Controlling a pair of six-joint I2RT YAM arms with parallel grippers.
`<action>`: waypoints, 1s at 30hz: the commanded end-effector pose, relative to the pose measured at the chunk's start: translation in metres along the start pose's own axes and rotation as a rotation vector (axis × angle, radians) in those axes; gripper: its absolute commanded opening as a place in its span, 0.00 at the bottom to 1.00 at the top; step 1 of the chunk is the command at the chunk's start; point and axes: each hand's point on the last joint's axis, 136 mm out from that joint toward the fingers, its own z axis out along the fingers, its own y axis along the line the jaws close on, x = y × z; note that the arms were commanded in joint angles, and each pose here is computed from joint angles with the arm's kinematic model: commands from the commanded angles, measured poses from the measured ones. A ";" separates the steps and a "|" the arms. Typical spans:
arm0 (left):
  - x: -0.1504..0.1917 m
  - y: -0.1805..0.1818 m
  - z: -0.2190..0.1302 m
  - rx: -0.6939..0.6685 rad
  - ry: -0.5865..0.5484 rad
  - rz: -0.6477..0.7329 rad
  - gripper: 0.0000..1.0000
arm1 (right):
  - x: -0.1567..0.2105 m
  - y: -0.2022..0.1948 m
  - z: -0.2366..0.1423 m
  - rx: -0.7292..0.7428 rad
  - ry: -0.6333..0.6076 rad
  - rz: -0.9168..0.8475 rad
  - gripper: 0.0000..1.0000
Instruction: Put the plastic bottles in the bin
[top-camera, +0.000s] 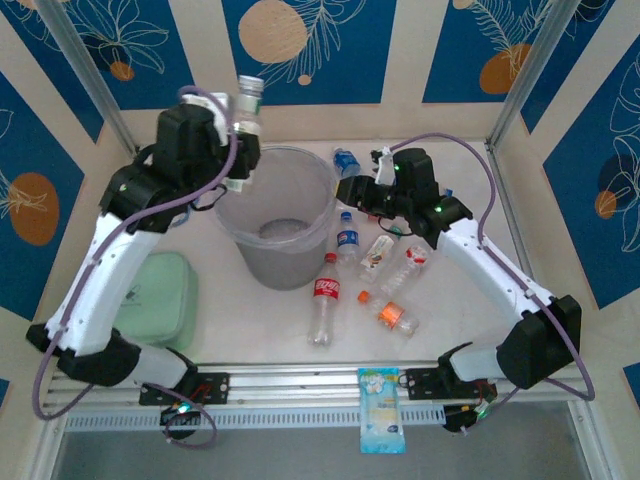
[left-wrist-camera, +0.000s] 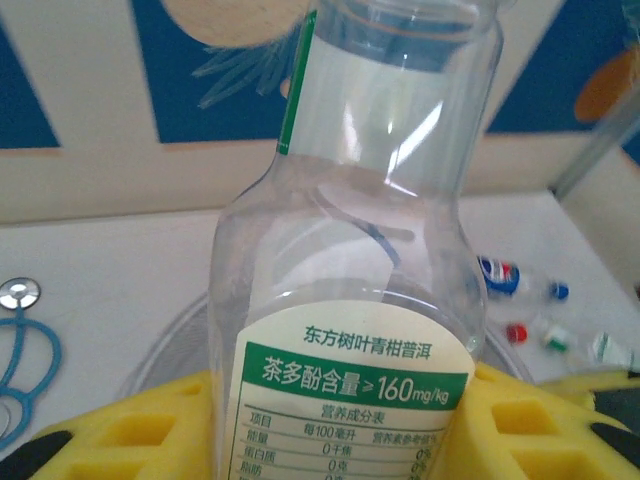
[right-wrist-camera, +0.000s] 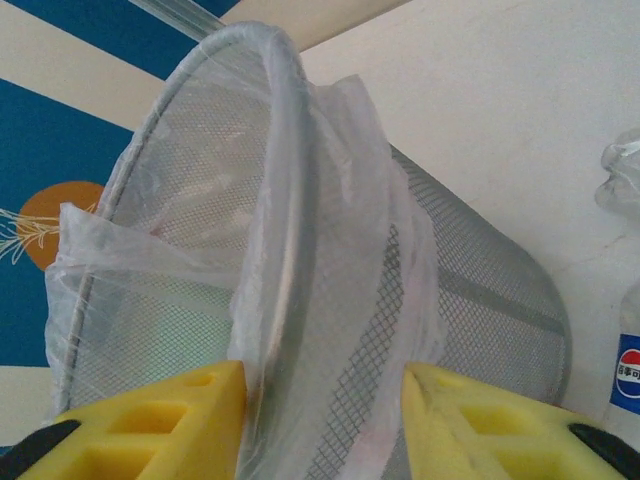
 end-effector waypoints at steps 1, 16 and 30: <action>0.030 -0.014 0.002 0.048 0.141 0.163 0.00 | -0.001 0.012 -0.004 -0.049 -0.016 -0.008 0.42; 0.150 -0.018 0.051 0.105 0.476 0.303 0.00 | 0.004 0.012 0.018 -0.009 -0.003 -0.054 0.34; 0.228 -0.015 0.102 0.191 0.659 0.300 0.00 | 0.009 0.012 0.030 0.010 0.001 -0.059 0.31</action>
